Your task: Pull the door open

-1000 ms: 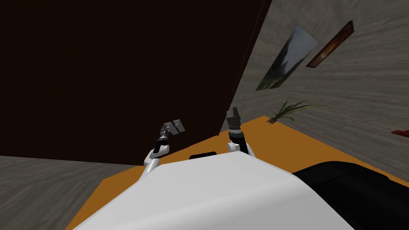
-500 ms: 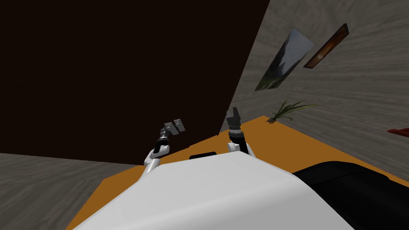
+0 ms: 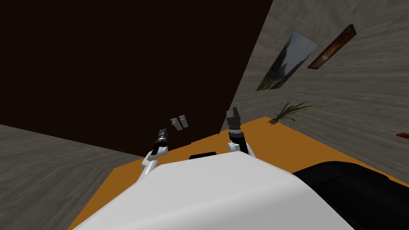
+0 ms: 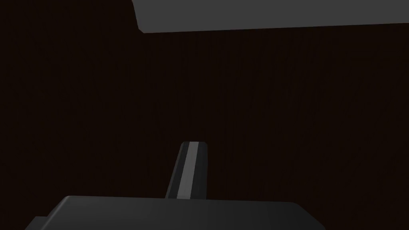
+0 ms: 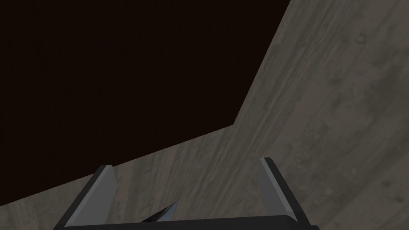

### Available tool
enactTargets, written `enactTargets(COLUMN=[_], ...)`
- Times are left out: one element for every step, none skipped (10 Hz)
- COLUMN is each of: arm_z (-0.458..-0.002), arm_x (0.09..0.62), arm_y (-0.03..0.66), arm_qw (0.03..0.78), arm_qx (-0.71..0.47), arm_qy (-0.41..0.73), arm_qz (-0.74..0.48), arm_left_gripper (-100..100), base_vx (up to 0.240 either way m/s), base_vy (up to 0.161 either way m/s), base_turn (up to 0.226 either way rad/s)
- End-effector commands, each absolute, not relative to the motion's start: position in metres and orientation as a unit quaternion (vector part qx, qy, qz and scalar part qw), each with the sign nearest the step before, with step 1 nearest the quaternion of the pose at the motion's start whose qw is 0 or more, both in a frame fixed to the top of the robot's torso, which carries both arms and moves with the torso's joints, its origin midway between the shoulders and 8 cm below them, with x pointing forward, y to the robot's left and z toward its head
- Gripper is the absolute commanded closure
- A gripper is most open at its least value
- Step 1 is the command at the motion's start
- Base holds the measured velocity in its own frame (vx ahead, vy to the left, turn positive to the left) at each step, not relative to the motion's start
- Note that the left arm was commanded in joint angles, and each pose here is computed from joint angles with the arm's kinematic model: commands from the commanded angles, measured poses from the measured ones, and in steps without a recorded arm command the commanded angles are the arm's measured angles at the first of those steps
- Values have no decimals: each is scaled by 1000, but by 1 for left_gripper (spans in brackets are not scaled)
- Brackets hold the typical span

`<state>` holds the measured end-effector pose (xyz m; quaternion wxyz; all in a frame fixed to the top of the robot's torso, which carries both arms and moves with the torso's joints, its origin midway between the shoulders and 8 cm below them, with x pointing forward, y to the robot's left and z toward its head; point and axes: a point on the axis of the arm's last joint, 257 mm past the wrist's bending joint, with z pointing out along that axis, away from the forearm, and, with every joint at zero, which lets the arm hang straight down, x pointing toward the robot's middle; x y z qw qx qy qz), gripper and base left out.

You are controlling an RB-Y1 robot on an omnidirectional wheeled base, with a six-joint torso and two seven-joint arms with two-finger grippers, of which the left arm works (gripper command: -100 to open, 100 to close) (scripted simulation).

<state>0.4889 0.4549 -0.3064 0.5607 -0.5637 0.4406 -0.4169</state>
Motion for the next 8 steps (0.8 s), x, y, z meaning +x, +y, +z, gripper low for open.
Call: enactTargets(arm_z=[-305,-304,-302,-300,-297,-299,-308,-312], arm_x=[490,493,495,498,502,500,487,480], arm_y=[449,443,436,428,420,425,448,460], arm_qw=[558,556,553,551,548,550,556,559], arm_qx=[-561,-559,-556,-552,-548,-551,-562,-567], arm_qy=[442,443,445,446,447,446,445,444], arm_qz=[-422,-427,-433,-439,-446,-442,-422,-412], arm_left_gripper=[-100,-100,-100,-100,-100,-100,-100,-100], base_vx=[-181,-196,-183,-196,-190,-79,-41,-25], base_vy=[-15,-90,-111,-103,-119,-57,61,105], base_turn=[-26,-52,-64,-67,-82,-12,204,181])
